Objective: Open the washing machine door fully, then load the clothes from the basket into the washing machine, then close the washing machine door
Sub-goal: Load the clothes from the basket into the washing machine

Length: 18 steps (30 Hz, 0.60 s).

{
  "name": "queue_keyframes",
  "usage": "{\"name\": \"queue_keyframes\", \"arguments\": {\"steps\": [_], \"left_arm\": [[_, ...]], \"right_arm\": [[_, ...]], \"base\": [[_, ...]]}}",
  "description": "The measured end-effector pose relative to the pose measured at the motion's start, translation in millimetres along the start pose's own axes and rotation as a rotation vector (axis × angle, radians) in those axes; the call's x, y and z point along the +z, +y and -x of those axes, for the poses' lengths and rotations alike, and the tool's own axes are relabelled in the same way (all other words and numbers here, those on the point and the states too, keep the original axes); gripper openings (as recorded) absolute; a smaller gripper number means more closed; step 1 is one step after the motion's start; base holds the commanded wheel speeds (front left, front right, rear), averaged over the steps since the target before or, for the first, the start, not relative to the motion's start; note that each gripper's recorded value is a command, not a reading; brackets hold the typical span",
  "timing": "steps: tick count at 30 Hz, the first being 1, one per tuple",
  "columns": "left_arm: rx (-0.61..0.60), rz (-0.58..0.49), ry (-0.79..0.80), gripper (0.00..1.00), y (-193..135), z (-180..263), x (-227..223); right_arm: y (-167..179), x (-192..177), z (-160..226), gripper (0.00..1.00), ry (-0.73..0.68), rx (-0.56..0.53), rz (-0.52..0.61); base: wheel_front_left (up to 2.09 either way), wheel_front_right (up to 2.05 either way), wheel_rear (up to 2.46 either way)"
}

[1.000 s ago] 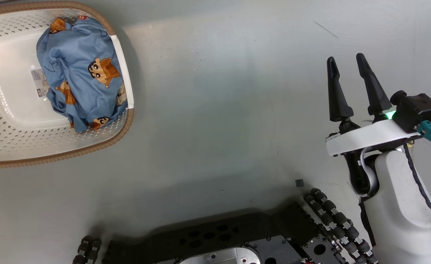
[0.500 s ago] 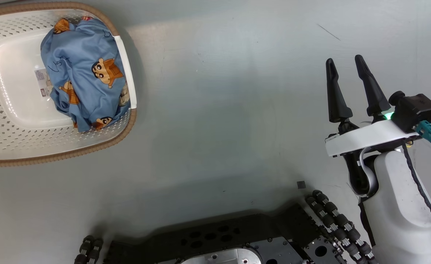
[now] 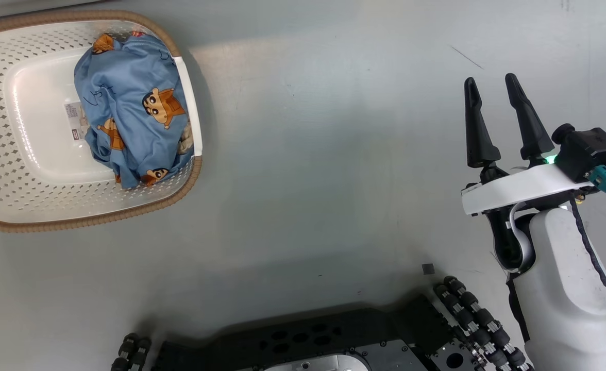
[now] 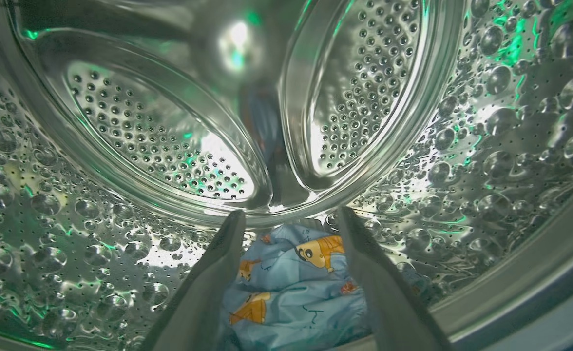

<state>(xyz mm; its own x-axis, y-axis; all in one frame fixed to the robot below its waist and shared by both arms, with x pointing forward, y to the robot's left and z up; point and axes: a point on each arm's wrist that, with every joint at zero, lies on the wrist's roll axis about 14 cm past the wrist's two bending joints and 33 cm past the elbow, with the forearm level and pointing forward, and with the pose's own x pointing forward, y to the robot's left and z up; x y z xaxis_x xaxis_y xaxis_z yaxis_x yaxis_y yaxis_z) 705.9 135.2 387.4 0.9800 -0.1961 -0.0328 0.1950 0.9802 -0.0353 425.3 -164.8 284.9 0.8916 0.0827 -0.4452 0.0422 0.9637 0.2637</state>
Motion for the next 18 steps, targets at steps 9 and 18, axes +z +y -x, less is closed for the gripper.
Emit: {"name": "queue_keyframes", "arguments": {"steps": [9, 18], "left_arm": [[0.011, 0.034, 0.003, 1.00, -2.6, 11.8, 10.8], [0.025, 0.048, 0.022, 1.00, -0.1, 35.6, 16.4]], "right_arm": [[5.2, 13.0, -0.7, 1.00, -0.035, 0.013, 0.002], [13.0, 33.1, -1.1, 1.00, -0.087, 0.037, 0.018]], "base": [[0.00, 0.00, 0.00], [0.00, 0.00, 0.00]]}}
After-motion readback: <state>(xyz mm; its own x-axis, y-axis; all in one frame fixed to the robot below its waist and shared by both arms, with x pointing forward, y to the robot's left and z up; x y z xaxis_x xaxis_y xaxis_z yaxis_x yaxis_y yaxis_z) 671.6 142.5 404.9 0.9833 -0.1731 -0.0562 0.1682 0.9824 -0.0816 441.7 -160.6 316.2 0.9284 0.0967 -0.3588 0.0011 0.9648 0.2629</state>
